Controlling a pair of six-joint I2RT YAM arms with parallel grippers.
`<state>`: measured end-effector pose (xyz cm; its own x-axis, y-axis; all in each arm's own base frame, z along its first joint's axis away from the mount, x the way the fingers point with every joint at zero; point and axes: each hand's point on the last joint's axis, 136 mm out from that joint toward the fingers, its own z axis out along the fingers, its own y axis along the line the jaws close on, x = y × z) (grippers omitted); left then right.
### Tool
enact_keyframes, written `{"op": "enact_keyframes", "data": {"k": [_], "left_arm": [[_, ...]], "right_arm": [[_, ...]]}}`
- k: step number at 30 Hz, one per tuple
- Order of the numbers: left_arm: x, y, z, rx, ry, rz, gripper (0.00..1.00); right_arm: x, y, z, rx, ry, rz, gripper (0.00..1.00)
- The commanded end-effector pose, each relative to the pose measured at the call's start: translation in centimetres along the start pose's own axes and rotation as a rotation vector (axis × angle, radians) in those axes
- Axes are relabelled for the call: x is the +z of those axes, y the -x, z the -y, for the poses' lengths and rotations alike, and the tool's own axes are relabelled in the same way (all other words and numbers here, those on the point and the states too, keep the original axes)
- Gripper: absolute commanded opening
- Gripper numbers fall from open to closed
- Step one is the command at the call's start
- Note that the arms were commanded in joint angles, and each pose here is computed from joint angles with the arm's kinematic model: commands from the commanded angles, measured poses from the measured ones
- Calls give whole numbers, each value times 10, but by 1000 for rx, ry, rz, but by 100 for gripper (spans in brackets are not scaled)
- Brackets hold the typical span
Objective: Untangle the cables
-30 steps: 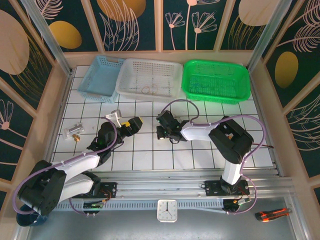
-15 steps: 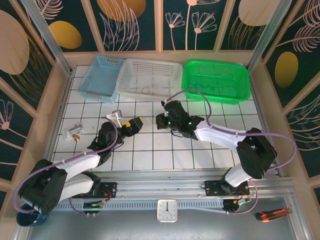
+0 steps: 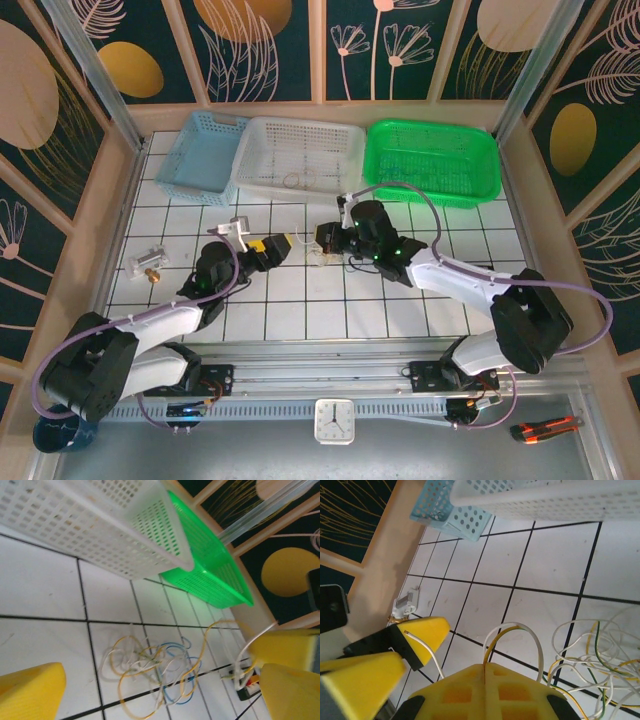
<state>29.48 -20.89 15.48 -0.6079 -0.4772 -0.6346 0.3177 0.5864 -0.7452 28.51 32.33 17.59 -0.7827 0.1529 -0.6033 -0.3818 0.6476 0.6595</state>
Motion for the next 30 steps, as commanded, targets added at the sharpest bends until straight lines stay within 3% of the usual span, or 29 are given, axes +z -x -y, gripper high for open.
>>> {"op": "enact_keyframes", "data": {"k": [1,8,10,15,17,19,23,25,30], "left_arm": [[5,17,35,9,-127,41,99],[27,6,40,-9,-150,6,98],[34,1,39,-6,-150,-8,90],[50,-11,29,-24,-139,-32,58],[57,-16,28,-32,-148,-44,50],[62,-19,28,-35,-154,-54,49],[70,-24,27,-37,-153,-64,60],[72,-25,27,-38,-153,-65,62],[77,-30,30,-35,-165,-79,23]], "right_arm": [[4,-1,-2,26,39,14,0],[9,-6,1,47,45,3,0],[8,-6,1,50,46,7,0],[5,-3,-2,72,67,25,0],[4,-2,-6,80,86,30,0],[3,-1,-8,85,98,35,0],[3,0,-6,93,101,40,0],[3,-2,-6,97,103,39,0],[0,5,-9,107,125,64,0]]}}
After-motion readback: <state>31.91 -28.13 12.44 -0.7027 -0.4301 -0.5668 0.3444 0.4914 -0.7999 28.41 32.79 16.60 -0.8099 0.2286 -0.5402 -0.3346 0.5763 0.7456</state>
